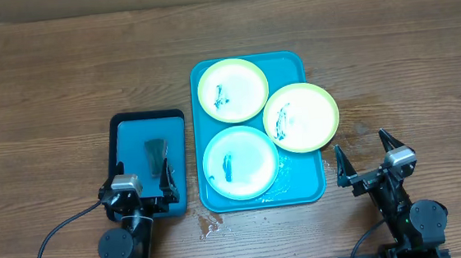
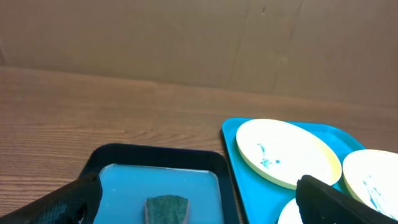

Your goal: Clean dirty plates on tray and stack at the side

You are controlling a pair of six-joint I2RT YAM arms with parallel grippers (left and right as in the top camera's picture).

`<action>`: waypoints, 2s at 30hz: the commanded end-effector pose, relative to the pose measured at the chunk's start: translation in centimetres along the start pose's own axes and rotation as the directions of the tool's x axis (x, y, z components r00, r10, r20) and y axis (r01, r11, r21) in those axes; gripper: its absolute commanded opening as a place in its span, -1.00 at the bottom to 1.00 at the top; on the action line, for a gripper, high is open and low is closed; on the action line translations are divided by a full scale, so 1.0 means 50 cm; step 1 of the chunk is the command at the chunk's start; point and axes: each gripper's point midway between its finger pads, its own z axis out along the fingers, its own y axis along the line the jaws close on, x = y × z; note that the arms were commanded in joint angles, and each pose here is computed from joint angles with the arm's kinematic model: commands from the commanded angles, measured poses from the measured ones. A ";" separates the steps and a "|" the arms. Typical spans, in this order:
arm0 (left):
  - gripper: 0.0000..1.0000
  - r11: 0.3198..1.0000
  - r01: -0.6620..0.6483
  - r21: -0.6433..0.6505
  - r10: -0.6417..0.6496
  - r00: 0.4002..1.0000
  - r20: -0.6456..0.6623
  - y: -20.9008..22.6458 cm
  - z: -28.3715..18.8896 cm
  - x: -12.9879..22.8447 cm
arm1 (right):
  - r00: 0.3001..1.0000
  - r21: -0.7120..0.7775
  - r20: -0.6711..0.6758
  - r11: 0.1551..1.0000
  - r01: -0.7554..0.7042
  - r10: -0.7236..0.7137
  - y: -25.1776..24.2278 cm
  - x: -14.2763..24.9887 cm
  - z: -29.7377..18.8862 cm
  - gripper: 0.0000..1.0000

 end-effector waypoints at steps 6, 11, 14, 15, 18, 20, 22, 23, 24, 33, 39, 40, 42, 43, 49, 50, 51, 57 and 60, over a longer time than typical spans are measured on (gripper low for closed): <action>1.00 1.000 0.007 0.006 -0.007 1.000 -0.002 -0.003 0.000 0.003 | 1.000 -0.002 0.002 1.000 0.001 -0.001 0.001 0.004 0.001 0.99; 1.00 1.000 0.007 0.006 -0.007 1.000 -0.002 -0.003 0.000 0.003 | 1.000 -0.002 0.002 1.000 0.001 -0.001 0.001 0.004 0.001 0.99; 1.00 1.000 0.007 0.006 -0.007 1.000 -0.002 -0.003 0.000 0.003 | 1.000 -0.002 0.002 1.000 0.001 -0.001 0.001 0.004 0.001 0.99; 1.00 1.000 0.007 0.006 -0.007 1.000 -0.002 -0.003 0.000 0.003 | 1.000 -0.002 0.002 1.000 0.001 -0.001 0.001 0.004 0.001 0.99; 0.99 1.000 0.007 0.006 -0.007 1.000 -0.002 -0.003 0.000 0.003 | 1.000 -0.002 0.002 1.000 0.001 -0.001 0.001 0.004 0.001 0.99; 1.00 1.000 0.007 0.006 -0.007 1.000 -0.002 -0.003 0.000 0.003 | 1.000 -0.002 0.002 1.000 0.001 -0.001 0.001 0.004 0.001 0.99; 0.99 1.000 0.007 0.006 -0.007 1.000 -0.002 -0.003 0.000 0.003 | 1.000 -0.002 0.002 1.000 0.001 -0.001 0.001 0.004 0.001 0.99; 0.99 1.000 0.007 0.006 -0.007 1.000 -0.002 -0.003 0.000 0.003 | 1.000 -0.002 0.002 1.000 0.001 -0.001 0.001 0.004 0.001 0.99; 1.00 1.000 0.007 0.006 -0.007 1.000 -0.002 -0.003 0.000 0.003 | 1.000 -0.002 0.002 1.000 0.001 -0.001 0.001 0.004 0.001 0.99; 0.99 1.000 -0.007 -0.022 0.007 1.000 0.000 0.007 0.000 0.002 | 1.000 -0.002 0.002 1.000 0.001 -0.001 0.001 0.004 0.001 0.99; 1.00 1.000 0.000 -0.015 0.000 1.000 0.026 0.004 0.000 -0.010 | 1.000 -0.002 0.002 1.000 0.001 -0.001 0.001 0.004 0.001 0.99; 1.00 1.000 0.019 -0.009 -0.019 0.999 0.031 0.002 0.000 -0.013 | 1.000 -0.001 0.003 1.000 0.002 -0.002 0.001 0.004 0.001 0.99; 1.00 0.998 0.057 -0.010 -0.057 0.998 0.019 0.003 0.000 -0.007 | 1.000 -0.001 0.007 1.000 0.002 -0.002 0.001 0.002 0.001 0.99; 1.00 0.997 0.081 -0.005 -0.081 0.997 0.008 0.001 0.000 -0.002 | 1.000 -0.001 0.006 1.000 0.002 -0.002 0.001 0.002 0.001 0.99; 1.00 0.948 0.313 0.063 -0.313 0.950 -0.018 -0.024 -0.001 -0.001 | 0.999 -0.023 0.046 1.000 0.013 -0.012 0.009 -0.018 0.000 0.99; 1.00 0.942 0.322 0.094 -0.321 0.947 -0.023 -0.034 -0.001 -0.005 | 0.997 -0.044 0.070 0.999 0.021 -0.018 0.016 -0.030 -0.001 0.99; 1.00 0.939 0.317 0.137 -0.317 0.948 -0.022 -0.049 -0.003 -0.013 | 0.993 -0.076 0.112 0.996 0.037 -0.029 0.029 -0.050 -0.004 0.99; 1.00 0.934 0.260 0.245 -0.292 0.951 0.100 -0.083 -0.029 -0.123 | 0.947 -0.151 0.319 0.985 0.086 -0.034 0.067 -0.185 -0.040 1.00; 1.00 0.955 0.209 0.212 -0.236 0.965 0.111 -0.083 -0.040 -0.168 | 0.952 -0.153 0.306 0.985 0.076 -0.026 0.071 -0.218 -0.048 1.00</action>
